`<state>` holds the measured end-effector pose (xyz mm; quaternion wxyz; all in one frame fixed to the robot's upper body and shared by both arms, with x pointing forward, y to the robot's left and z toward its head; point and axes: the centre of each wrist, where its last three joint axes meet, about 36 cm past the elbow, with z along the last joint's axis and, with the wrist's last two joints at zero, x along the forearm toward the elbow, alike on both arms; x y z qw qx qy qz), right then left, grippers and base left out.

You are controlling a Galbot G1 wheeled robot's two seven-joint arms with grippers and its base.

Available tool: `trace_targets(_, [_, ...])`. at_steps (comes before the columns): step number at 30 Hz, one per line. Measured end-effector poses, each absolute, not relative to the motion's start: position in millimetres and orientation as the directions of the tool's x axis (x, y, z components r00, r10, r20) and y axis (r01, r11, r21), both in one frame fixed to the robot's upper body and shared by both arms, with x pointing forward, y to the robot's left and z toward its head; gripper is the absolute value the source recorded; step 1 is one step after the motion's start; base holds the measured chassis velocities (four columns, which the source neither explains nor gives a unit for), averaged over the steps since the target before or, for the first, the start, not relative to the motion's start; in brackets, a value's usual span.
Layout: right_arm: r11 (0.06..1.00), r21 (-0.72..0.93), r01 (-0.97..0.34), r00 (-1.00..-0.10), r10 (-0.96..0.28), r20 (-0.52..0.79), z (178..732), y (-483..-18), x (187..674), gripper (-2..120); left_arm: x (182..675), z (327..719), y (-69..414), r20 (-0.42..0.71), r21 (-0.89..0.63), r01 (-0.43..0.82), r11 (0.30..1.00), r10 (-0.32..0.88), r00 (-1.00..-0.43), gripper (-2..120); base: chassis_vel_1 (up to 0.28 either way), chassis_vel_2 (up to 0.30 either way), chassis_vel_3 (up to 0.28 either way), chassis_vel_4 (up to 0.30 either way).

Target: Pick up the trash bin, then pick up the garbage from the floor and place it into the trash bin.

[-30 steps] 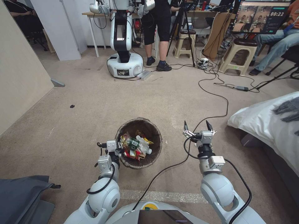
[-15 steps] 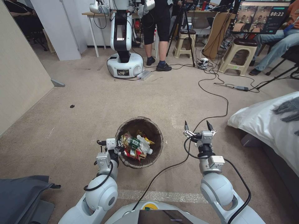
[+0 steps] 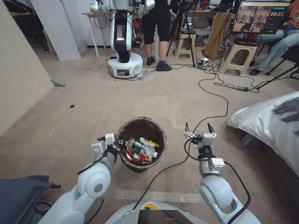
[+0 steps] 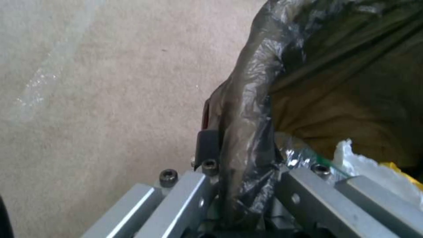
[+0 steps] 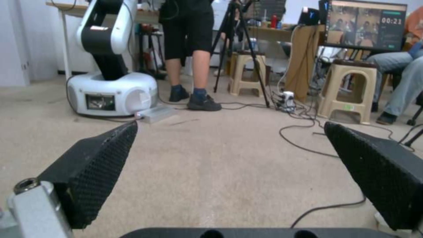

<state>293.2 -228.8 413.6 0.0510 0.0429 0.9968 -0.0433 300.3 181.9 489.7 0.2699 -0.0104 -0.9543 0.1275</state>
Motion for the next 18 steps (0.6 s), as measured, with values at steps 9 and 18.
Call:
trace_targets(9, [0.992, -0.063, 0.113, -0.99, 0.107, -0.094, 408.2, -220.5, 283.1, 100, 329.5, 491.5, 192.1, 0.612, -0.307, -0.069, 0.949, 0.141, -0.778, 0, 0.0, 0.0, 0.0, 0.0])
trace_targets(18, [0.992, -0.05, 0.113, -0.99, 0.108, -0.092, 405.2, -214.2, 282.1, 100, 345.8, 466.6, 193.8, 0.668, -0.299, -0.116, 0.947, 0.121, -0.735, 0, 0.0, 0.0, 0.0, 0.0])
